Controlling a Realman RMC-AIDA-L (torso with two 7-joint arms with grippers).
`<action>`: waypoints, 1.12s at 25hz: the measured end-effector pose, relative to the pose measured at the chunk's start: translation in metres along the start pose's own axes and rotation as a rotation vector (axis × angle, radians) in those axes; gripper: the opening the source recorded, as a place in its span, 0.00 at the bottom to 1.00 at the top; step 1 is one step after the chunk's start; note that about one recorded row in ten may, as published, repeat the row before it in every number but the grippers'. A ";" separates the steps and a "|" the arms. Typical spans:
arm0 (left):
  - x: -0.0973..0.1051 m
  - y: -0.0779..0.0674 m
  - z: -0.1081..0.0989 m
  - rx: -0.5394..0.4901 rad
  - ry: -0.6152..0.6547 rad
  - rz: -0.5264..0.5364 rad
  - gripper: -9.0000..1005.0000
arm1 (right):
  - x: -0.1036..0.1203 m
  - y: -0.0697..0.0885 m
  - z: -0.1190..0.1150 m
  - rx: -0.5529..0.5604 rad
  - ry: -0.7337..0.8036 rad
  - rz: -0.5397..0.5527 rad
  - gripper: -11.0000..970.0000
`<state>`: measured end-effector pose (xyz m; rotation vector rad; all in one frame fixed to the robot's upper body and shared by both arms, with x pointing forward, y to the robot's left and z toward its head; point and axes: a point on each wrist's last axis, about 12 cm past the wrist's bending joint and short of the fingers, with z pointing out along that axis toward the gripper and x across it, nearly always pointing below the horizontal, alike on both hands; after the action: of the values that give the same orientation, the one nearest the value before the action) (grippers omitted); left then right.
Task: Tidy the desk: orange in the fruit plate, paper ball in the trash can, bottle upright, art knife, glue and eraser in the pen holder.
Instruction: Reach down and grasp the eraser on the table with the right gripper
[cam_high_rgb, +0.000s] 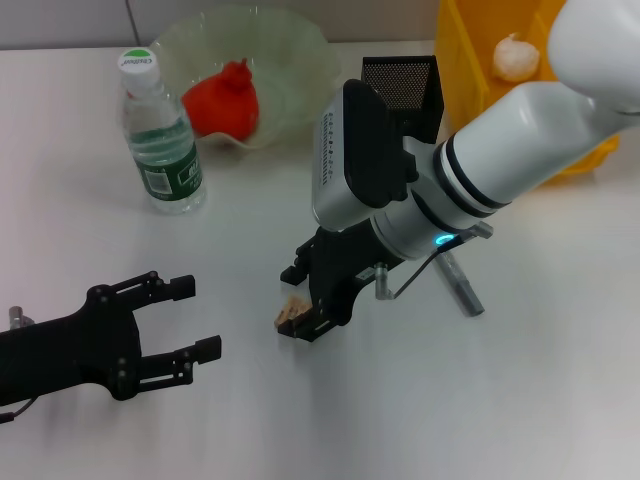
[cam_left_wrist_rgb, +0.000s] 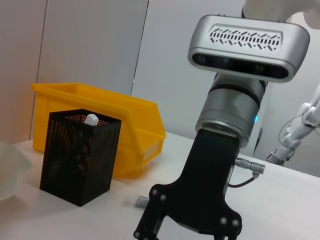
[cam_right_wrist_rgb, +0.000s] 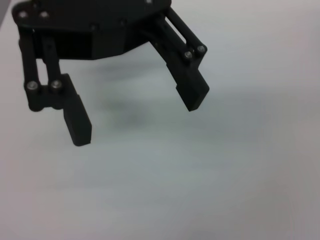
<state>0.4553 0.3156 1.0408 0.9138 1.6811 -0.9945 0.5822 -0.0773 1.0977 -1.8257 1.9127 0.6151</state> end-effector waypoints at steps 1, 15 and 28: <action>0.000 0.000 0.001 -0.001 0.000 0.002 0.81 | 0.001 0.000 0.001 0.003 -0.001 0.003 0.65; -0.001 0.001 0.001 -0.003 -0.003 0.003 0.81 | 0.002 0.002 0.003 -0.003 0.005 0.000 0.60; -0.001 0.001 0.002 -0.004 -0.005 0.005 0.81 | 0.002 0.004 0.005 -0.013 0.012 -0.005 0.55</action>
<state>0.4575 0.3142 1.0414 0.9117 1.6750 -0.9894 0.5780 -0.0761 1.0927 -1.8454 1.9154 0.6179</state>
